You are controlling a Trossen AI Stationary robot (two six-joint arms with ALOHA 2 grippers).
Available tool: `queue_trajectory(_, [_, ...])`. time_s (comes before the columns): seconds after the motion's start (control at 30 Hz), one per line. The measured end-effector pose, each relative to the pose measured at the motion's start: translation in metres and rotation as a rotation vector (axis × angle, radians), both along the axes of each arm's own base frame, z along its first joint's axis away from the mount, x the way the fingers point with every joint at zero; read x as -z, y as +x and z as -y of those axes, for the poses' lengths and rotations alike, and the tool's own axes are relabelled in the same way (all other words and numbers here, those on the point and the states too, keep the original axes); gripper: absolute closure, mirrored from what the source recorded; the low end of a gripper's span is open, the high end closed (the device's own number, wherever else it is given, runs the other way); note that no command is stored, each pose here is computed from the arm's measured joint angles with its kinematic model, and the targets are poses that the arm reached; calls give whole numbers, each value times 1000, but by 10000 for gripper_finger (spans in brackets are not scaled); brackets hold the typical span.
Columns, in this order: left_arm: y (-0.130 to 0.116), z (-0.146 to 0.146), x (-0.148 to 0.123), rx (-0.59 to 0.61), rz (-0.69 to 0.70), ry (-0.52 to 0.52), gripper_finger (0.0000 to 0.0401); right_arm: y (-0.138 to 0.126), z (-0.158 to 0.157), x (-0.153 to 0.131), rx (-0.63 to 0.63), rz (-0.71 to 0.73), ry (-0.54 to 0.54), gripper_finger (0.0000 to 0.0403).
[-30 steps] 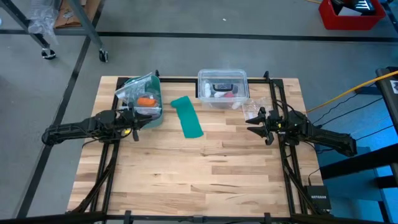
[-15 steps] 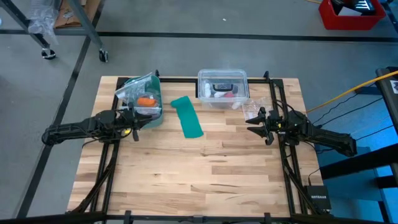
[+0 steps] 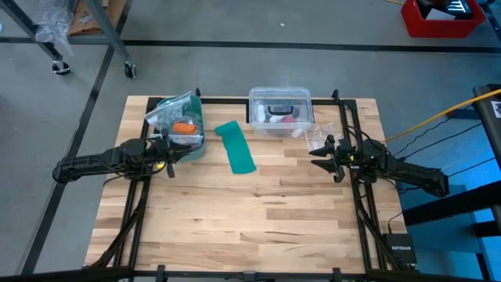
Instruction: Roll bandage
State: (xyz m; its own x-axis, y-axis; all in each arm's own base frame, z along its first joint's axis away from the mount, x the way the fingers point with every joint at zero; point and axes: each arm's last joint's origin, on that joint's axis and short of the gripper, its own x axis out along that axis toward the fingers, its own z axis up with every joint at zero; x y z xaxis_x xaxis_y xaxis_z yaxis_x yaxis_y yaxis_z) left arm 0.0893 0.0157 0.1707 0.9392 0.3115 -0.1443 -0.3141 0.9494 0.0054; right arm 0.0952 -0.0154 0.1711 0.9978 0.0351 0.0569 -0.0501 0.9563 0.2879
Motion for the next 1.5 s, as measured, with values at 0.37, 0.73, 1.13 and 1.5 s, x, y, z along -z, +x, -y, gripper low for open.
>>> queue_trajectory(0.37, [0, 0, 0, 0, 0, 0, 345, 0, 1, 0, 23, -2, 15, 226])
queue_trajectory(0.73, [0, 0, 0, 8, -17, 52, 345, 0, 3, -3, 95, 38, 196, 226])
queue_trajectory(1.13, [0, 0, 0, -7, 16, -46, 345, -1, 3, -10, 77, 113, 290, 226])
queue_trajectory(1.5, [1, 0, -2, -35, 101, -220, 345, -8, 3, -42, 79, 336, 396, 226])
